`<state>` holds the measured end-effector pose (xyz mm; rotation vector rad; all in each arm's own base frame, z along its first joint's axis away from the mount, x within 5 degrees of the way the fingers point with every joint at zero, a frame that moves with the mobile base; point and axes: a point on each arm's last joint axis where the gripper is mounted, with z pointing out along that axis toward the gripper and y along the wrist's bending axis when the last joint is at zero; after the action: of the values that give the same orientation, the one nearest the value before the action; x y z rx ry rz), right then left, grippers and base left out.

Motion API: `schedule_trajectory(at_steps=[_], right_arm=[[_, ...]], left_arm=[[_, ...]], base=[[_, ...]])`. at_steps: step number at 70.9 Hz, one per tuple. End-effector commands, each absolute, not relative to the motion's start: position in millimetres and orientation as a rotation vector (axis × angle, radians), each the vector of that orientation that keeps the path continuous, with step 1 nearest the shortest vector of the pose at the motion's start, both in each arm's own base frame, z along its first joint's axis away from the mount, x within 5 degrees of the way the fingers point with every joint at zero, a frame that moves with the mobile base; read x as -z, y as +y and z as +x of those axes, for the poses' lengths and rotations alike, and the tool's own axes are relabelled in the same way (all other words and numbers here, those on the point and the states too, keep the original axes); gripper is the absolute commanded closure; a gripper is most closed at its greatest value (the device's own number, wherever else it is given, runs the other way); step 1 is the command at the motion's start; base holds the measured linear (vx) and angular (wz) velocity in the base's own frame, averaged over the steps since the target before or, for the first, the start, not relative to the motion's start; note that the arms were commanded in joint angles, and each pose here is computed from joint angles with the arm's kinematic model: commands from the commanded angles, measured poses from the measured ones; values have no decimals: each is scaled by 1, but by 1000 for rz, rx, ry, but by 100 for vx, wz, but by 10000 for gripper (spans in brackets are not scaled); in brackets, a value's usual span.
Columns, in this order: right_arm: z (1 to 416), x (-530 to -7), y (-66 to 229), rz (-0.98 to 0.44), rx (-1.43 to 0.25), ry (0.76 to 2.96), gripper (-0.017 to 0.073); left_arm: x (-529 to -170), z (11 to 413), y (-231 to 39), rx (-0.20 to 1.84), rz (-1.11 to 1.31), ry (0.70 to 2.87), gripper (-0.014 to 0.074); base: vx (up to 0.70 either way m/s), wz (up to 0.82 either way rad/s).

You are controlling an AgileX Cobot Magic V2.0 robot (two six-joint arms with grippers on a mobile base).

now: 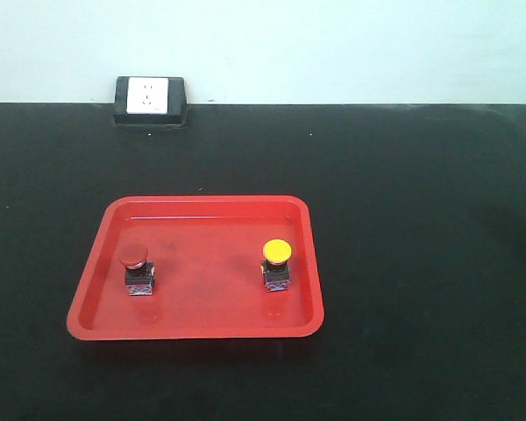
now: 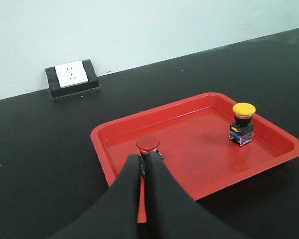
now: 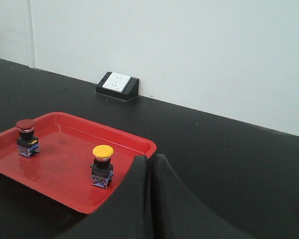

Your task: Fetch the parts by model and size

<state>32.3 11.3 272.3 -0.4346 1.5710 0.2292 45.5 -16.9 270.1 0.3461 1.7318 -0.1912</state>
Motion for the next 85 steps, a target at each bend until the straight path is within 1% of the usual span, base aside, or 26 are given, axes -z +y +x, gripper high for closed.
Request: schedule_trajectory(at_steps=[1,33,42,65,77,85], right_arm=[[33,-287,12,-418,-235,1488,569],[33,-287,12,-418,-235,1488,569],[33,-287,12,-418,-235,1488,569],[33,-287,12,-419,-232,1486,569],[33,-287,12,-419,-231,1488,569],[33,-287,12,-419,-231,1489,569]], left_arm=[[-283,47,-17,200,324,1652,602],[-283,47,-17,200,324,1652,602],[-266,53,-17,167,295,1642,602],[-229,53,0,-29,2,1550,601],[-205,55,4,-26,-74,1484,601],[-204,55,3,-5,-89,1480,601]], base=[[0,0],[0,0],[0,0],[0,0],[0,0],[0,0]])
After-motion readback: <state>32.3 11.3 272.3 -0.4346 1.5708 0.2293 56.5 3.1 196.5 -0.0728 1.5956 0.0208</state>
